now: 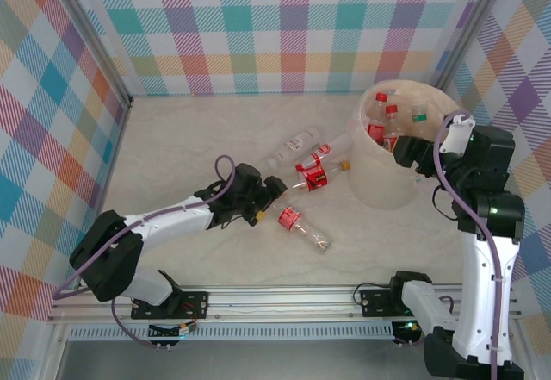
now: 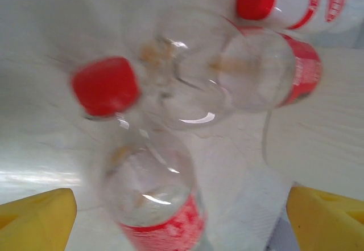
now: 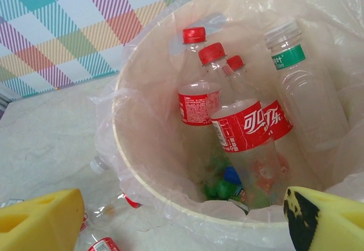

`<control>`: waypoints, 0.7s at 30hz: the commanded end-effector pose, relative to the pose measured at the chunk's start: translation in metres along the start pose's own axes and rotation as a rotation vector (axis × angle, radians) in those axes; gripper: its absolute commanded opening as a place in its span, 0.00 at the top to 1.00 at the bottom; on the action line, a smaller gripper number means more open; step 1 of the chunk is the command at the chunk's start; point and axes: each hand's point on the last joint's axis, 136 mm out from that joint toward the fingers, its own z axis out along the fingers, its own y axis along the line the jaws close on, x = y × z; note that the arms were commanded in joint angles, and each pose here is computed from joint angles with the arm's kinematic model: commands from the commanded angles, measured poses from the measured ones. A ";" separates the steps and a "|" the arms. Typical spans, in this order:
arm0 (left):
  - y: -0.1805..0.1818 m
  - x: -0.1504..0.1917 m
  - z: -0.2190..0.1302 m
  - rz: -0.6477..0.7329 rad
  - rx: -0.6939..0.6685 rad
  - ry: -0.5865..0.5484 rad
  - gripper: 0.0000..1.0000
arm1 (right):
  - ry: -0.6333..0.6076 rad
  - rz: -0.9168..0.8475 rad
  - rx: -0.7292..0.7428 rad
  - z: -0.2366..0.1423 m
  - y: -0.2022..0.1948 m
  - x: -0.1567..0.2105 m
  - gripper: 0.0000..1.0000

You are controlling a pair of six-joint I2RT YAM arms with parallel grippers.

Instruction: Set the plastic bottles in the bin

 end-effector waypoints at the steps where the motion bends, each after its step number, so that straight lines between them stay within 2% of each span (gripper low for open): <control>1: -0.017 0.007 0.013 -0.129 0.101 -0.001 0.06 | -0.016 -0.020 -0.021 -0.011 0.006 0.003 0.09; 6: -0.003 0.026 0.028 -0.152 0.073 0.010 0.07 | -0.016 -0.020 -0.011 -0.013 0.004 0.005 0.09; 13: 0.015 0.037 0.040 -0.196 0.054 0.003 0.09 | -0.027 -0.017 -0.018 -0.014 0.006 0.002 0.09; 18: 0.027 0.044 0.059 -0.269 0.074 0.012 0.08 | -0.027 -0.005 -0.028 -0.013 0.007 0.003 0.10; 21: 0.030 0.047 0.070 -0.265 0.074 0.019 0.07 | -0.022 -0.003 -0.029 -0.012 0.007 0.004 0.10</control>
